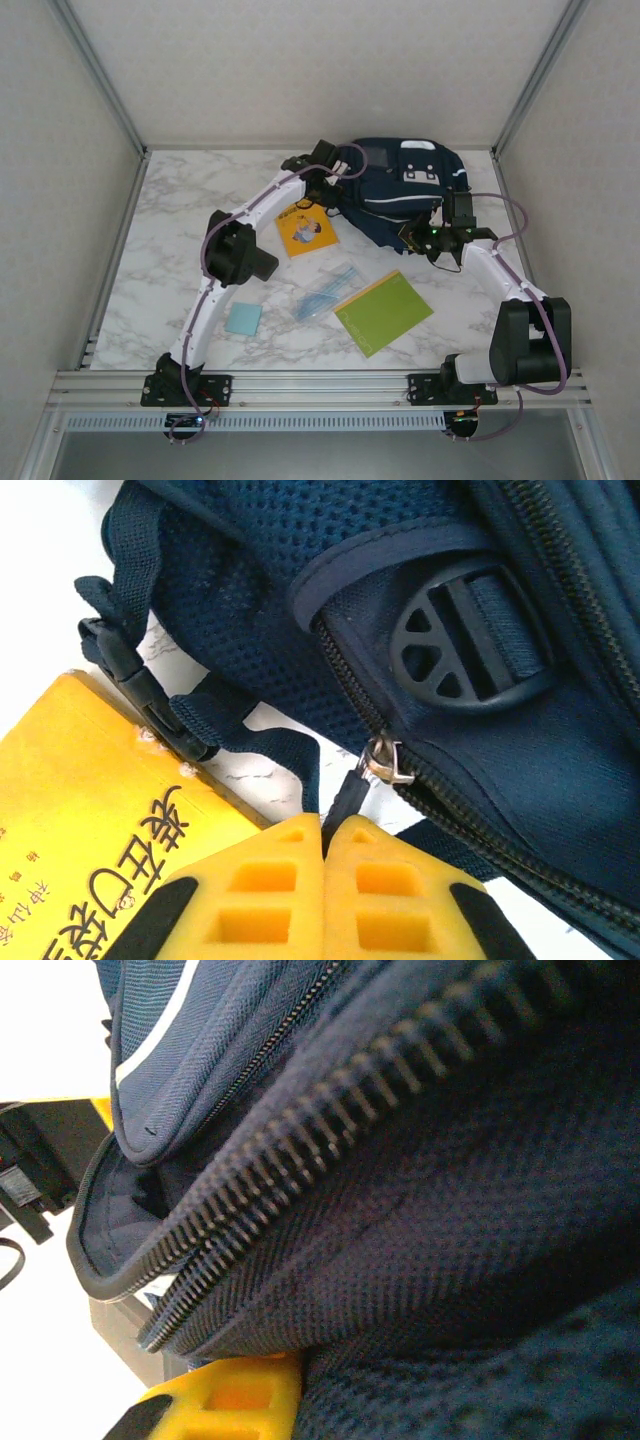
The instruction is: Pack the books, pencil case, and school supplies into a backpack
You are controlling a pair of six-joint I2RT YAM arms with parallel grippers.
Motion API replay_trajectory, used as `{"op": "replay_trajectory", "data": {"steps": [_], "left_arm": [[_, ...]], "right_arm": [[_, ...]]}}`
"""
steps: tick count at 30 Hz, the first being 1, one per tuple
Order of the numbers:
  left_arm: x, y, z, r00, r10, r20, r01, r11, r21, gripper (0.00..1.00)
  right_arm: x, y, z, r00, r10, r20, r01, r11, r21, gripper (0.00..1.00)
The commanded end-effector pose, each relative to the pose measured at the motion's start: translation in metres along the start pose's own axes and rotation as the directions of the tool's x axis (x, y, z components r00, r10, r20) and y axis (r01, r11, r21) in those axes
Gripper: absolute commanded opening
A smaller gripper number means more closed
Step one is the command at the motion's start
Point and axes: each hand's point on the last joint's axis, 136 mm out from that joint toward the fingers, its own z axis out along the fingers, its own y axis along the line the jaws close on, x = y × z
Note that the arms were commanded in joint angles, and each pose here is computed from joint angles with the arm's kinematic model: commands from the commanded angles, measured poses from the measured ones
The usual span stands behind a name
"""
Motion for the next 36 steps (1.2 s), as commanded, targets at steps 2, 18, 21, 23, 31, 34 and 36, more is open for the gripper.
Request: {"op": "replay_trajectory", "data": {"steps": [2,18,21,23,31,34,36], "left_arm": [[-0.008,0.143,-0.011,0.971,-0.214,0.104,0.238,0.901,-0.362,0.00],[0.011,0.078,-0.086,0.892,-0.409,0.192,0.422,0.906,-0.031,0.74],[0.032,0.076,-0.099,0.884,-0.428,0.190,0.440,0.897,-0.028,0.79],[0.047,0.077,-0.104,0.875,-0.447,0.186,0.459,0.888,-0.028,0.83],[0.094,0.085,-0.099,0.817,-0.558,0.146,0.563,0.827,0.009,0.89],[0.099,0.082,-0.099,0.796,-0.589,0.143,0.588,0.807,0.051,0.89],[0.099,0.081,-0.098,0.788,-0.599,0.146,0.596,0.800,0.070,0.89]], "right_arm": [[0.008,-0.005,-0.007,0.999,-0.008,-0.039,0.009,1.000,0.022,0.00],[0.042,0.068,-0.025,0.961,-0.204,-0.187,0.189,0.977,-0.096,0.71],[0.050,0.091,-0.026,0.943,-0.256,-0.210,0.231,0.963,-0.139,0.74],[0.057,0.109,-0.026,0.927,-0.298,-0.230,0.264,0.950,-0.168,0.76],[0.061,0.150,0.041,0.871,-0.421,-0.253,0.394,0.906,-0.151,0.74],[0.049,0.149,0.086,0.861,-0.444,-0.246,0.432,0.896,-0.104,0.67],[0.045,0.144,0.115,0.856,-0.444,-0.263,0.440,0.895,-0.078,0.60]]}}
